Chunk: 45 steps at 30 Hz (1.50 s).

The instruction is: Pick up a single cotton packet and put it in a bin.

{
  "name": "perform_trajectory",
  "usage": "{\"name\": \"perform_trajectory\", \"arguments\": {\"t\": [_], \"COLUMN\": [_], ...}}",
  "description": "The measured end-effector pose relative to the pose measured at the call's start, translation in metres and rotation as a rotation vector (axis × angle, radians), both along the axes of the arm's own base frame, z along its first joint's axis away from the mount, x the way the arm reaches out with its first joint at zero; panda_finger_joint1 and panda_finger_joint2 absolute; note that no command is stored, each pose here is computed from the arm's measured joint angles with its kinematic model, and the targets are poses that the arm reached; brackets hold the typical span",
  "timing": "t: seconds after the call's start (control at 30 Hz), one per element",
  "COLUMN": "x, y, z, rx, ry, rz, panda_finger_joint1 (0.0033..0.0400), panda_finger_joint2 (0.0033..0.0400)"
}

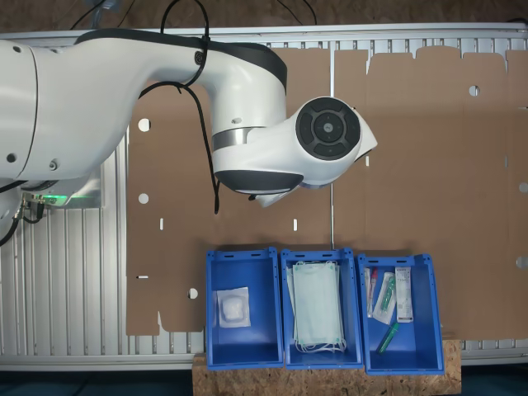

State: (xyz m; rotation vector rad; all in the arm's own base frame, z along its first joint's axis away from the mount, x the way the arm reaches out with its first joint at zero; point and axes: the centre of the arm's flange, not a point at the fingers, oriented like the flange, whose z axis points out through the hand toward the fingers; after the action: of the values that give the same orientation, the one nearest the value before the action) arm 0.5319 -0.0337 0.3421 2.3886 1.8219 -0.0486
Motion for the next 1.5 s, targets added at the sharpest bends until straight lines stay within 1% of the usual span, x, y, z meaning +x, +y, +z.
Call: {"name": "perform_trajectory", "arguments": {"t": [0.23, 0.47, 0.6, 0.73, 1.17, 1.5], "x": [0.002, 0.006, 0.008, 0.011, 0.034, 0.040], "y": [0.021, 0.035, 0.040, 0.043, 0.056, 0.067], "z": [-0.024, -0.047, -0.062, -0.076, -0.120, -0.141], "rx": [0.004, -0.005, -0.013, -0.013, -0.026, -0.013], "ry": [0.001, -0.004, 0.001, 0.007, 0.019, 0.026], "rz": [0.004, 0.012, 0.012, -0.003, -0.027, -0.052], "panda_finger_joint1": [0.0400, 0.0400, 0.0400, 0.0400, 0.0400, 0.0400], "panda_finger_joint2": [0.0400, 0.0400, 0.0400, 0.0400, 0.0400, 0.0400]}}
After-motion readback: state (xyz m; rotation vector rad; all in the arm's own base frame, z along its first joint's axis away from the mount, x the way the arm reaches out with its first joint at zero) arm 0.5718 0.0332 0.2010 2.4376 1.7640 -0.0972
